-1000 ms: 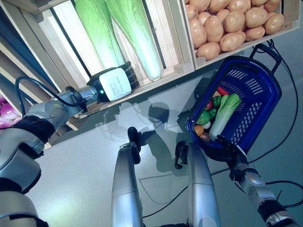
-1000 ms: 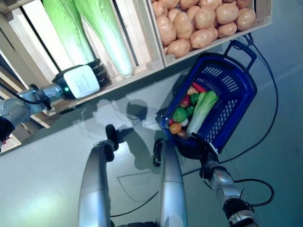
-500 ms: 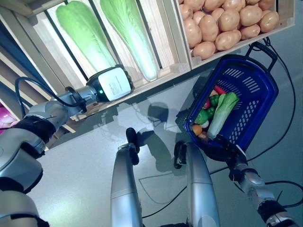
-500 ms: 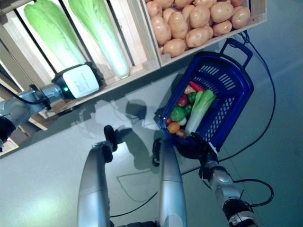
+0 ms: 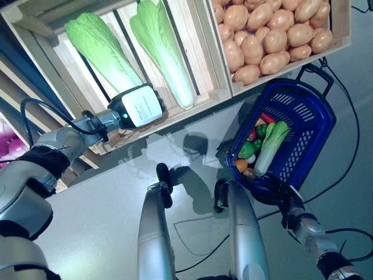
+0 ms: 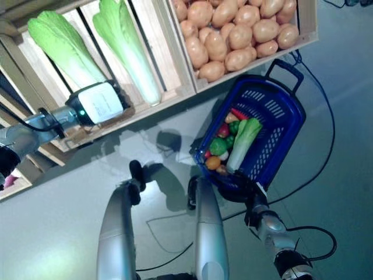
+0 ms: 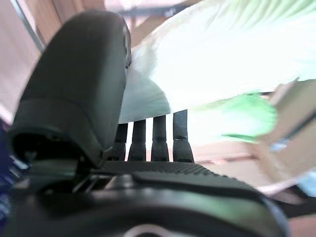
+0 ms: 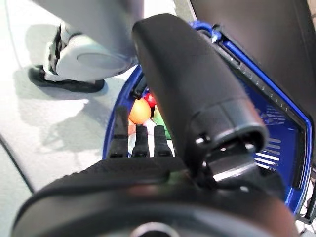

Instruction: Put vegetables into the basket

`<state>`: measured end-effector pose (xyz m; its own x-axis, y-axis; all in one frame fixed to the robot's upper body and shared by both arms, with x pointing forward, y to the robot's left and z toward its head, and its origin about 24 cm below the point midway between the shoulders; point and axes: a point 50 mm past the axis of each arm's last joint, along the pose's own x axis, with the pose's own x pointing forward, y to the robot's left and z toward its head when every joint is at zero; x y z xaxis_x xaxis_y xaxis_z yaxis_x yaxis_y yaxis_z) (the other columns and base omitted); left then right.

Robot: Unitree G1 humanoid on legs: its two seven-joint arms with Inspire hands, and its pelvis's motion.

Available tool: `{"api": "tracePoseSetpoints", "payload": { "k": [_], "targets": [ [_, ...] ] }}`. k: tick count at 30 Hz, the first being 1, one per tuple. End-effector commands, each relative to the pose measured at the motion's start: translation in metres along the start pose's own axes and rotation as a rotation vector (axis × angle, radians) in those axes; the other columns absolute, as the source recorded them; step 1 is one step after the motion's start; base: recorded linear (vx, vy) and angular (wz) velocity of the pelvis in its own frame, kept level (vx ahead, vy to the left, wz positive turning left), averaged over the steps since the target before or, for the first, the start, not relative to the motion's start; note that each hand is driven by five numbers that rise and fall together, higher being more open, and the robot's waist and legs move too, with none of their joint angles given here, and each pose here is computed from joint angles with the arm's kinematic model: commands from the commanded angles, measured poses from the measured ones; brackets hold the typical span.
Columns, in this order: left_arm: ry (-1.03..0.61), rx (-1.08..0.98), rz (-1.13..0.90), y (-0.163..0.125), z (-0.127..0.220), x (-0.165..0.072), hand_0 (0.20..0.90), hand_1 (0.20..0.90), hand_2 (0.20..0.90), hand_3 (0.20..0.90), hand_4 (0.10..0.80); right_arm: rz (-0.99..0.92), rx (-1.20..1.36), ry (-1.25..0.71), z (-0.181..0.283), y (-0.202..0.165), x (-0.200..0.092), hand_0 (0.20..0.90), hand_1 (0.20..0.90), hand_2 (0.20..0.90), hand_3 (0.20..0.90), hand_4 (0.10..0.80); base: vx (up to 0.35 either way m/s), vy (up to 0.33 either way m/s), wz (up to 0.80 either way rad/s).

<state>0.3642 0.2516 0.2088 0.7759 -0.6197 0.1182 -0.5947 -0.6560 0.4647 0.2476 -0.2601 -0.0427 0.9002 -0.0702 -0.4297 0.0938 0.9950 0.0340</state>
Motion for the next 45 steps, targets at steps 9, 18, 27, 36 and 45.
{"api": "tracePoseSetpoints", "payload": {
  "k": [9,18,27,36,45],
  "targets": [
    [0.502,-0.253,0.418,0.024,-0.034,-0.031,0.3,0.3,0.3,0.3,0.4,-0.054,0.044,-0.051,-0.011,-0.007,-0.016,0.9,0.9,0.9,0.9,0.8,0.088,-0.003,0.0],
    [0.861,-1.487,0.602,0.02,0.057,-0.041,0.3,0.3,0.3,0.3,0.4,-0.017,0.118,-0.126,-0.017,0.031,-0.027,0.9,0.9,0.9,0.9,0.8,0.092,0.004,0.04],
    [0.684,-2.609,0.499,0.038,0.149,-0.039,0.3,0.3,0.3,0.3,0.4,0.1,0.183,-0.252,0.004,0.051,-0.04,0.9,0.9,0.9,0.9,0.8,0.131,-0.014,0.12],
    [0.601,-2.727,0.457,0.046,0.155,-0.037,0.3,0.3,0.3,0.3,0.4,0.166,0.154,-0.334,0.022,0.06,-0.047,0.9,0.9,0.9,0.9,0.8,0.073,-0.012,-0.07],
    [0.56,-2.802,0.441,0.051,0.156,-0.037,0.3,0.3,0.3,0.3,0.4,0.382,0.109,-0.303,0.035,0.076,-0.047,0.9,0.9,0.9,0.9,0.8,0.016,-0.004,0.01]
  ]
}}
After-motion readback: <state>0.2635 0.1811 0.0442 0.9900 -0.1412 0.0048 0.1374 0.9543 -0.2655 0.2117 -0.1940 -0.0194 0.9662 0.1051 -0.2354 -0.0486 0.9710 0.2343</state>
